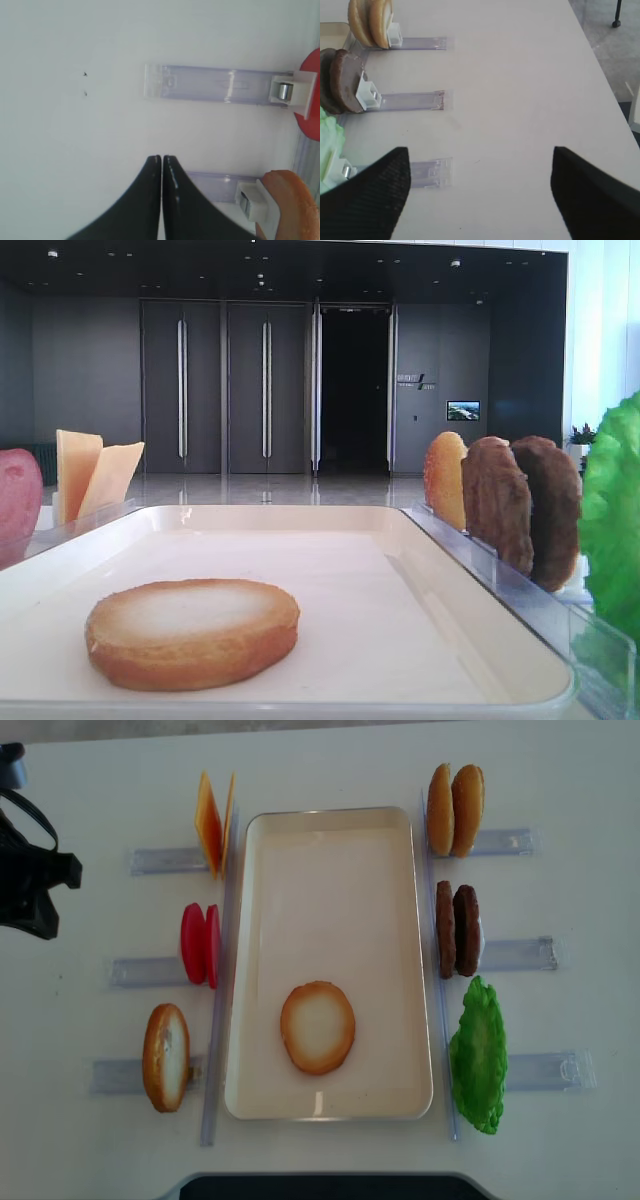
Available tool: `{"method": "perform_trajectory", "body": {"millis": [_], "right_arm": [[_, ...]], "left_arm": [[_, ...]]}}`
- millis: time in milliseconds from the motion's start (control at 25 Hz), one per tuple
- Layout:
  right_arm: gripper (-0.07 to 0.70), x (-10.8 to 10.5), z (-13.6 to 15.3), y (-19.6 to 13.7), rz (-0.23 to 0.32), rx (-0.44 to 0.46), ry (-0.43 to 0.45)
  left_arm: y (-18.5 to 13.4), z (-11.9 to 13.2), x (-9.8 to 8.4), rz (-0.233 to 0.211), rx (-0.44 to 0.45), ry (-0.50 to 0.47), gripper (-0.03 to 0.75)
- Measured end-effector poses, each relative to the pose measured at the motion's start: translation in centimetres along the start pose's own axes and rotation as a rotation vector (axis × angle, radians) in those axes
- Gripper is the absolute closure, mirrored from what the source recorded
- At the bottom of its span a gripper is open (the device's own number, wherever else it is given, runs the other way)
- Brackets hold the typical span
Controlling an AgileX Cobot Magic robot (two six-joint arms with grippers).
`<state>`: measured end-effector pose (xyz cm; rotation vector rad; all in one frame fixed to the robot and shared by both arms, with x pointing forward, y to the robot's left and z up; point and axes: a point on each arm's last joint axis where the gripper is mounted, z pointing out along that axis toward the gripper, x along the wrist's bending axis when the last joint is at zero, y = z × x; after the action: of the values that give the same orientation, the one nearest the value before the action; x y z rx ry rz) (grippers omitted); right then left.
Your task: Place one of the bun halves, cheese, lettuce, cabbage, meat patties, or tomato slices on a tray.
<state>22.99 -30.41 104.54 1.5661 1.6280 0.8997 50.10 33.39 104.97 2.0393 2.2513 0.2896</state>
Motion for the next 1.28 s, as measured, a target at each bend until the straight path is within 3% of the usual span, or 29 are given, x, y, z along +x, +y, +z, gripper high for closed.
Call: {"method": "perform_trajectory", "body": {"millis": [320,480,680,840,960,1120,1280], "right_arm": [[0.055,0.0,0.0,0.0,0.0,0.0,0.0],[0.055,0.0,0.0,0.0,0.0,0.0,0.0],[0.055,0.0,0.0,0.0,0.0,0.0,0.0],[0.055,0.0,0.0,0.0,0.0,0.0,0.0],[0.055,0.0,0.0,0.0,0.0,0.0,0.0],[0.055,0.0,0.0,0.0,0.0,0.0,0.0],[0.055,0.0,0.0,0.0,0.0,0.0,0.0]], "left_arm": [[0.1,0.0,0.1,0.01,-0.007,0.007,0.715],[-0.3,0.0,0.0,0.084,0.035,0.003,0.713],[-0.7,-0.1,-0.4,0.13,0.069,-0.05,0.661],[-0.8,-0.1,-0.5,0.133,0.09,-0.066,0.535],[-0.9,-0.1,-0.5,0.132,0.097,-0.067,0.349],[-0.9,-0.1,-0.5,0.09,0.099,-0.059,0.109],[-0.9,-0.1,-0.5,0.077,0.1,-0.055,0.057]]}}
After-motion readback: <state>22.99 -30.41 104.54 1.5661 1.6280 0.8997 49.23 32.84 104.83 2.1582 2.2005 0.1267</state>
